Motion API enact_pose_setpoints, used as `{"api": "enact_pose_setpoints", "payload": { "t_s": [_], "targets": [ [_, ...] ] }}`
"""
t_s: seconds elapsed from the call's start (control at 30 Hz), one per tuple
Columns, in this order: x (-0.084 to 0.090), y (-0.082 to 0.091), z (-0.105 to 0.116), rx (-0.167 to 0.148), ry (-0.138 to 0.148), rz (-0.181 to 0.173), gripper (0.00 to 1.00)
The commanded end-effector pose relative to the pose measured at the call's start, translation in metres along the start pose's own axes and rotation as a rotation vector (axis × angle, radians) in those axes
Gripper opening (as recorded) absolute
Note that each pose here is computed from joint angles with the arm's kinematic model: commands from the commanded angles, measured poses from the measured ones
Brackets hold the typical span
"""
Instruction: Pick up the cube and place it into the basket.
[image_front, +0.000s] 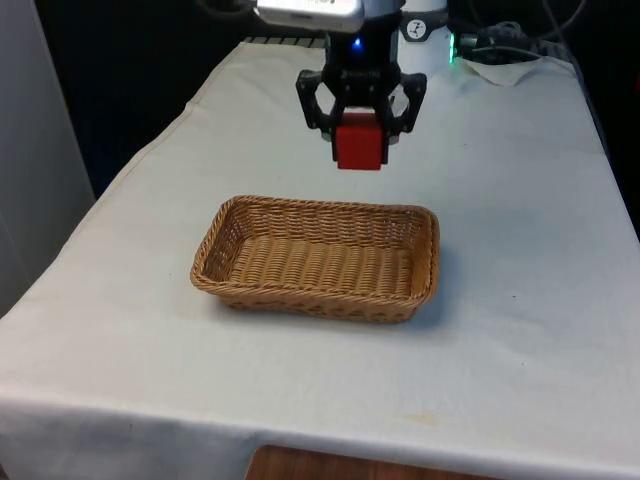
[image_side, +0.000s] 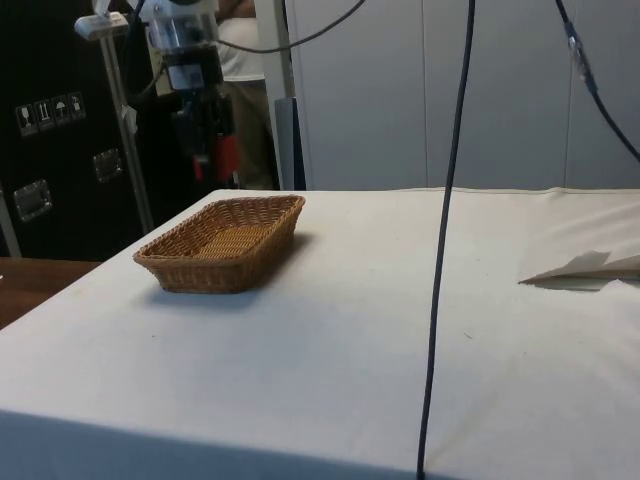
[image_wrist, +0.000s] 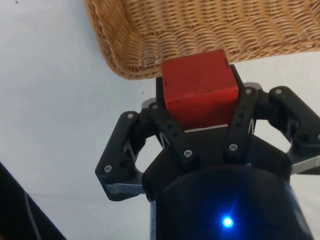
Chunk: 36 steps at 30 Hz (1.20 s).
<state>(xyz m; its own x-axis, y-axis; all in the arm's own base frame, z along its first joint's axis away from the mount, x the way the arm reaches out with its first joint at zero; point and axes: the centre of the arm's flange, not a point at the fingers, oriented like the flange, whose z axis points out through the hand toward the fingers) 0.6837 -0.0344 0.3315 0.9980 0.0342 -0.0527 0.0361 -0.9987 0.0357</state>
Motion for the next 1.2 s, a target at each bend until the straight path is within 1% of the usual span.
{"api": "enact_pose_setpoints", "payload": {
  "t_s": [0.0, 0.07, 0.1, 0.13, 0.33, 0.37, 0.4, 0.43, 0.53, 0.7, 0.73, 0.77, 0.9, 0.97, 1.0, 1.03, 1.17],
  "targets": [
    [0.002, 0.002, 0.003, 0.004, 0.000, 0.000, 0.03],
    [0.004, 0.003, 0.006, 0.001, 0.000, 0.001, 0.03],
    [0.004, 0.002, 0.005, -0.005, -0.003, 0.002, 0.03],
    [0.006, 0.004, 0.009, -0.001, -0.002, 0.001, 0.03],
    [0.008, 0.011, 0.021, -0.010, -0.004, 0.003, 0.03],
    [0.008, 0.011, 0.021, -0.010, -0.004, 0.003, 0.03],
    [0.008, 0.009, 0.019, -0.015, -0.010, 0.004, 0.03],
    [0.009, 0.011, 0.025, -0.014, 0.000, 0.003, 0.03],
    [0.009, 0.012, 0.032, -0.020, 0.008, 0.005, 0.03],
    [0.009, 0.012, 0.044, -0.031, 0.034, 0.008, 0.03],
    [0.008, 0.013, 0.043, -0.029, 0.021, 0.007, 0.03],
    [0.009, 0.012, 0.046, -0.032, 0.039, 0.008, 0.03],
    [0.009, 0.012, 0.055, -0.037, 0.053, 0.009, 0.03],
    [0.009, 0.013, 0.061, -0.038, 0.058, 0.009, 0.03],
    [0.008, 0.013, 0.060, -0.039, 0.051, 0.008, 0.03],
    [0.009, 0.013, 0.063, -0.039, 0.058, 0.009, 0.03],
    [0.010, 0.016, 0.071, -0.039, 0.053, 0.010, 0.03]
  ]
}}
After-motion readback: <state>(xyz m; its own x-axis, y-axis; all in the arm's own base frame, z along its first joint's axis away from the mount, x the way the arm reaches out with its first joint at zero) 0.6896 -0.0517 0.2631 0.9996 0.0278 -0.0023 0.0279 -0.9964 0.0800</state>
